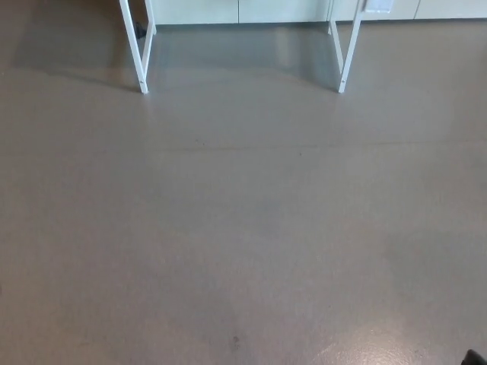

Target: The robot walk towards a table in front and uses its left hand to pick up the pot from the base and pour water to the cup on the right hand side

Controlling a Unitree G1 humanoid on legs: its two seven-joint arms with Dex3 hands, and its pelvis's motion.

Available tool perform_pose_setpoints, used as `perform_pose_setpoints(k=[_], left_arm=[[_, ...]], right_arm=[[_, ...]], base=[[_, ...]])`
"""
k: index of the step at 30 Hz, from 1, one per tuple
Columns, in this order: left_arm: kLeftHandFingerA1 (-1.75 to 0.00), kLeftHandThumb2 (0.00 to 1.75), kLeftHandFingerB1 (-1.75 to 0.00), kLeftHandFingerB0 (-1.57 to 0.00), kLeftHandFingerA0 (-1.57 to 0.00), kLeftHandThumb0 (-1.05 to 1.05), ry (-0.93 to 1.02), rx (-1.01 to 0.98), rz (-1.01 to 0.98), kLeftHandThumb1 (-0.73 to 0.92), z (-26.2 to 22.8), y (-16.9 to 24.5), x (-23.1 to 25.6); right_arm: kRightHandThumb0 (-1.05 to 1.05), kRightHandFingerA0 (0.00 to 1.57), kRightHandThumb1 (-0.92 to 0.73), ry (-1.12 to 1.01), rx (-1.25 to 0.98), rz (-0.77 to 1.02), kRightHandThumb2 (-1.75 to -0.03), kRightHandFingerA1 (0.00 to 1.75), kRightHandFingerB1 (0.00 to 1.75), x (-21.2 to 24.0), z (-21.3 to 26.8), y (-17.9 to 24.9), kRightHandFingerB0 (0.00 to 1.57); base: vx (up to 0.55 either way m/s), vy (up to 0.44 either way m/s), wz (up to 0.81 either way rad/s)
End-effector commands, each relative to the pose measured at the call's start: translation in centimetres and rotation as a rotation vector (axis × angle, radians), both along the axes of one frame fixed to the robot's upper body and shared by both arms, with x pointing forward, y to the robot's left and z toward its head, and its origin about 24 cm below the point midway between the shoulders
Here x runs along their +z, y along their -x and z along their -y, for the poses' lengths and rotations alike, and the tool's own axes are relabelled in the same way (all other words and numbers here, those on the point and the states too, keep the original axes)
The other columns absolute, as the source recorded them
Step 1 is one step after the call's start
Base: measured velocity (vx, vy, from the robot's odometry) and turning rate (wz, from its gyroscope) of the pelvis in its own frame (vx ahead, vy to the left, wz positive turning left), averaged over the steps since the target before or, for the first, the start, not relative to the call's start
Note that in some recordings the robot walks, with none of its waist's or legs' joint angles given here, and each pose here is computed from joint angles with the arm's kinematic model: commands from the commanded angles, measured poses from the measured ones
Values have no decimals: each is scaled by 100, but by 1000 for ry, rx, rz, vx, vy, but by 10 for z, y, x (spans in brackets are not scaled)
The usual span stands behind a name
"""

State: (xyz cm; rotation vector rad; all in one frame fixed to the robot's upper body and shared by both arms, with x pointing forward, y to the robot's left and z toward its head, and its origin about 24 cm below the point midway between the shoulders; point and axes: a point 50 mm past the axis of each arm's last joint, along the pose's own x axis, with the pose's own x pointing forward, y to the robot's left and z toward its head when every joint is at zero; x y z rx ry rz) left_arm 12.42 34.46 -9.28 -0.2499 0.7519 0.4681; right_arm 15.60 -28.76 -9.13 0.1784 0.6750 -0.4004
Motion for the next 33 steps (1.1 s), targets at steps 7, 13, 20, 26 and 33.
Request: perform_pose_setpoints(k=[7, 13, 20, 26, 33], left_arm=[[-43, 63, -34, -23, -28, 4, 179, 86, 162, 69, -16, 46, 4], [-55, 90, -50, -16, -23, 3, 109, 52, 95, 43, -17, 55, 4], [-57, 89, -51, -17, -26, 2, 122, 58, 99, 41, -17, 56, 4], [-55, 90, -50, -16, -23, 2, 119, 61, 103, 43, -17, 53, 4], [-54, 90, -50, -14, -21, 3, 145, 71, 117, 43, -17, 49, 5]], right_arm=[[-15, 37, -66, -230, -172, 52, -66, 55, 23, -7, 8, 61, 8], [-11, 58, -42, -258, -269, -12, -88, 71, 48, -17, 12, 77, 6], [-11, 61, -41, -261, -293, -16, -88, 73, 49, -20, 12, 78, 9], [-8, 59, -44, -269, -305, -3, -90, 72, 49, -19, 12, 77, 9], [-9, 55, -44, -265, -300, 3, -89, 70, 47, -18, 11, 72, 4]], base=[[0, 0, 0], [0, 0, 0], [0, 0, 0], [0, 0, 0], [0, 0, 0]])
